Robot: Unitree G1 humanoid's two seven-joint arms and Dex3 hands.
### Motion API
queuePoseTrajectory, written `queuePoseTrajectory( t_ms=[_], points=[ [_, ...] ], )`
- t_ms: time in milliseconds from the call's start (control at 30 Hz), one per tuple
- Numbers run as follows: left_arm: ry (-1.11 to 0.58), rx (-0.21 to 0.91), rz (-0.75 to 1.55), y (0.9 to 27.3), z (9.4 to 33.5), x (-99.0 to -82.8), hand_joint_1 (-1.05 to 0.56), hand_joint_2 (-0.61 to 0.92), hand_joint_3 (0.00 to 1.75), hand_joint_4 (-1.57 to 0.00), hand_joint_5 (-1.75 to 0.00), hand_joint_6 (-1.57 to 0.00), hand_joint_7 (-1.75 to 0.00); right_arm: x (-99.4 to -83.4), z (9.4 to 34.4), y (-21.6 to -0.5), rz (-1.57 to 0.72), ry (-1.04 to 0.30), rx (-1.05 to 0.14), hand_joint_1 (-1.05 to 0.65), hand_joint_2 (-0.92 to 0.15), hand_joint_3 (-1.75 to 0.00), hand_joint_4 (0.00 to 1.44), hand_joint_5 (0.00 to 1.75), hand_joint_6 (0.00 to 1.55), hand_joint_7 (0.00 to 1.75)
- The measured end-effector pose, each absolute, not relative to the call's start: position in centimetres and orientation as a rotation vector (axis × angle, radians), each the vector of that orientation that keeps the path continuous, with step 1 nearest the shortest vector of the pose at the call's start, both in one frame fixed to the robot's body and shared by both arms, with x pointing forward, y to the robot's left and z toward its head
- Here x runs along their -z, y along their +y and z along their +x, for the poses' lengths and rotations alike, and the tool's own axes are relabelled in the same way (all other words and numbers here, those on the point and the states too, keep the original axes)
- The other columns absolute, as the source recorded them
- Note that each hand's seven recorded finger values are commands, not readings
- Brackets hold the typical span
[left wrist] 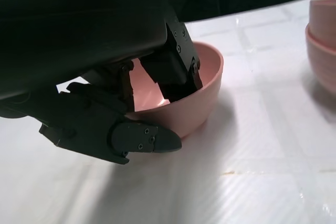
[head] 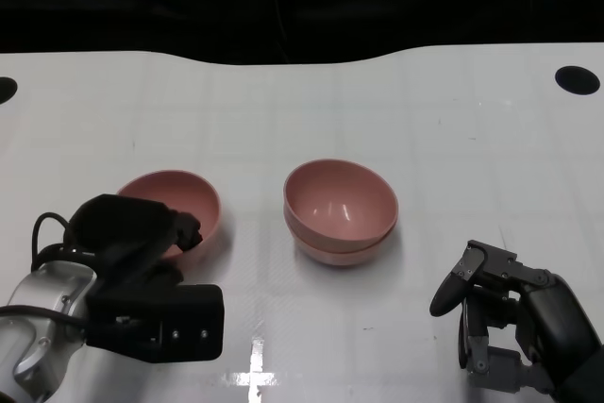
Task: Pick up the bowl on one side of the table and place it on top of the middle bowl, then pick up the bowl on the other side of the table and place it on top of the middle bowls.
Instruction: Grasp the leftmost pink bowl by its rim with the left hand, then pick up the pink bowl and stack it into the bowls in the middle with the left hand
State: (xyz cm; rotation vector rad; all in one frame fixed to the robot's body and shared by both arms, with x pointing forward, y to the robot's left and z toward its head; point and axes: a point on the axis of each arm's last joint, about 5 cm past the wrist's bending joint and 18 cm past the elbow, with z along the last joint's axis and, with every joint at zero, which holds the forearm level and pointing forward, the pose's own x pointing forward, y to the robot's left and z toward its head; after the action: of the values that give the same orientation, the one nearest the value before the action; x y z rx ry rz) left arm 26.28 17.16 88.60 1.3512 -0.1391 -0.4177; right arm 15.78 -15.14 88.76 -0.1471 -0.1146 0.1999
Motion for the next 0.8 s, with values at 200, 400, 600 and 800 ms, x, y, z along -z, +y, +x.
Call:
queuePoseTrajectory(
  t_ms=[200, 400, 600, 800],
  points=[
    [-0.234, 0.364, 1.331, 17.1, 26.4, -88.4, -0.25, 0.73, 0.76, -0.8, -1.75, -0.59, -1.74, -88.8, 15.8, -15.1, -0.147, -0.114, -0.2, -0.03, -0.31, -1.56, 0.94, 1.75, 0.8, 1.55],
    [-0.322, 0.316, 1.334, 16.9, 26.6, -88.7, -0.25, 0.68, 0.75, -0.81, -1.75, -0.64, -1.65, -88.8, 15.8, -15.1, -0.147, -0.114, -0.2, -0.03, -0.31, -1.55, 0.95, 1.75, 0.8, 1.54],
    [-0.413, 0.284, 1.338, 16.5, 27.1, -90.3, -0.24, 0.58, 0.91, -0.82, -1.75, -0.73, -1.42, -88.8, 15.8, -15.1, -0.146, -0.114, -0.2, -0.02, -0.31, -1.56, 0.95, 1.75, 0.81, 1.54],
    [-0.517, 0.281, 1.311, 15.7, 27.4, -92.0, -0.24, 0.51, 1.0, -0.85, -1.75, -0.78, -1.44, -88.8, 15.8, -15.1, -0.146, -0.113, -0.2, -0.02, -0.31, -1.56, 0.94, 1.75, 0.8, 1.54]
  ],
)
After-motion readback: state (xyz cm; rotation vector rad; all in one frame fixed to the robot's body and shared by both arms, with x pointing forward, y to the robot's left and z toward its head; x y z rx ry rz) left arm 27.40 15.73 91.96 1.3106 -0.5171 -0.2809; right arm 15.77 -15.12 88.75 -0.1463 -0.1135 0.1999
